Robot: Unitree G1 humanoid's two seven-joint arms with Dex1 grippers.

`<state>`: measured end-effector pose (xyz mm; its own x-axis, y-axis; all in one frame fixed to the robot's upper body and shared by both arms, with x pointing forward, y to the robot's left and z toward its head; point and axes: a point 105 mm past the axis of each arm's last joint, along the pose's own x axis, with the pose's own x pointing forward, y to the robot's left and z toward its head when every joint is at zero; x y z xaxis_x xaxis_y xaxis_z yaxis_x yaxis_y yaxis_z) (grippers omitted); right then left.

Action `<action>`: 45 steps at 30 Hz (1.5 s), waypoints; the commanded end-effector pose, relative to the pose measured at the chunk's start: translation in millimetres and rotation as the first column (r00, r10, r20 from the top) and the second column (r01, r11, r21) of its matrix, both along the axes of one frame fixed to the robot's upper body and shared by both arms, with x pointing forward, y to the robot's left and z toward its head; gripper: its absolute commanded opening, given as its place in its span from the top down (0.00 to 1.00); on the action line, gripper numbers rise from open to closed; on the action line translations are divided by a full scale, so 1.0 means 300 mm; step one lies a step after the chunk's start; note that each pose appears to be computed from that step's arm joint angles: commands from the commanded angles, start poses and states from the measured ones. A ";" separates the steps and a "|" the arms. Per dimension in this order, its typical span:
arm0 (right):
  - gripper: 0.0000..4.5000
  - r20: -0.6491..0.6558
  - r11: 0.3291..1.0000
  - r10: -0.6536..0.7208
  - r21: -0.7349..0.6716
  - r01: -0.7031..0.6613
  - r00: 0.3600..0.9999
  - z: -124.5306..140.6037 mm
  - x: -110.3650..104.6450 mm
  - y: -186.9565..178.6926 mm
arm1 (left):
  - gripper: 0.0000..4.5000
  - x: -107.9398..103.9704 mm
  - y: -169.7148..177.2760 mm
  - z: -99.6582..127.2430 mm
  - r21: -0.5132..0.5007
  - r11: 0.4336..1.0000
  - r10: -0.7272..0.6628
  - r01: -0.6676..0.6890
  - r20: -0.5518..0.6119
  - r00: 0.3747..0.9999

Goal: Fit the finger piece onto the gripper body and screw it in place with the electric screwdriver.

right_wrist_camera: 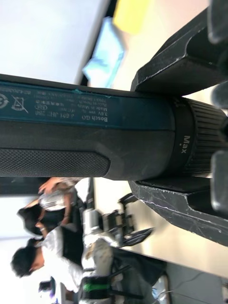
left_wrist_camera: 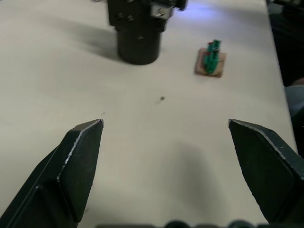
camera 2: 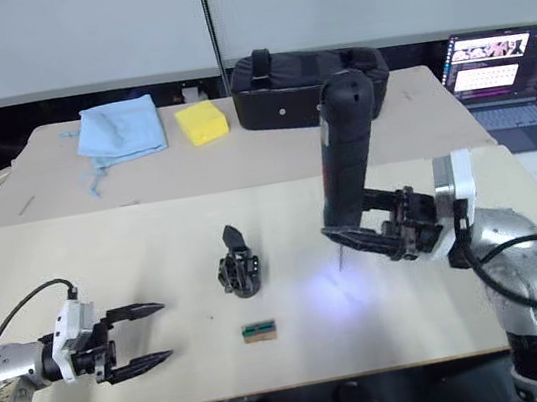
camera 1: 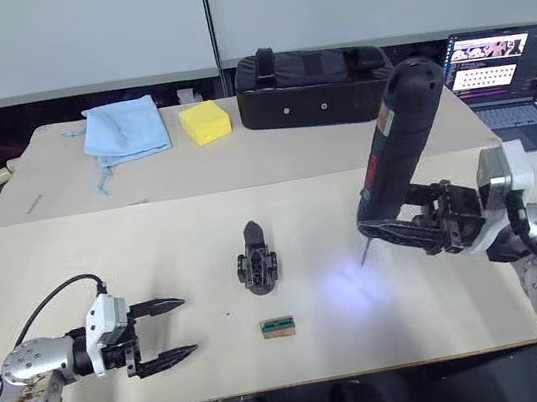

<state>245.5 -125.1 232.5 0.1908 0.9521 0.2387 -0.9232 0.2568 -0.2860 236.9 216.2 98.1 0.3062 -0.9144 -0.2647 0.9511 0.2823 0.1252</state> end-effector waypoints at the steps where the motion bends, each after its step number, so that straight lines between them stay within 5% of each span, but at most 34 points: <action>1: 0.57 0.086 0.992 0.126 0.016 -0.128 0.988 0.024 -0.075 0.113 | 0.01 -0.007 -0.104 0.010 -0.016 0.995 -0.098 0.098 0.032 0.995; 15: 0.57 0.066 0.935 0.352 0.023 -0.355 0.934 -0.039 -0.093 0.336 | 0.01 -0.026 -0.306 -0.127 0.025 0.979 -0.204 0.203 0.038 0.978; 45: 0.57 0.046 0.941 0.338 -0.051 -0.335 0.940 -0.120 -0.038 0.352 | 0.01 -0.017 -0.394 -0.200 0.011 0.967 -0.253 0.253 0.000 0.967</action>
<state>239.1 -21.7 180.4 -0.1176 0.9796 0.1628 -0.9612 -0.0710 -0.2667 243.0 106.1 56.7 0.1156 -0.9620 -0.2472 0.9782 0.0670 0.1968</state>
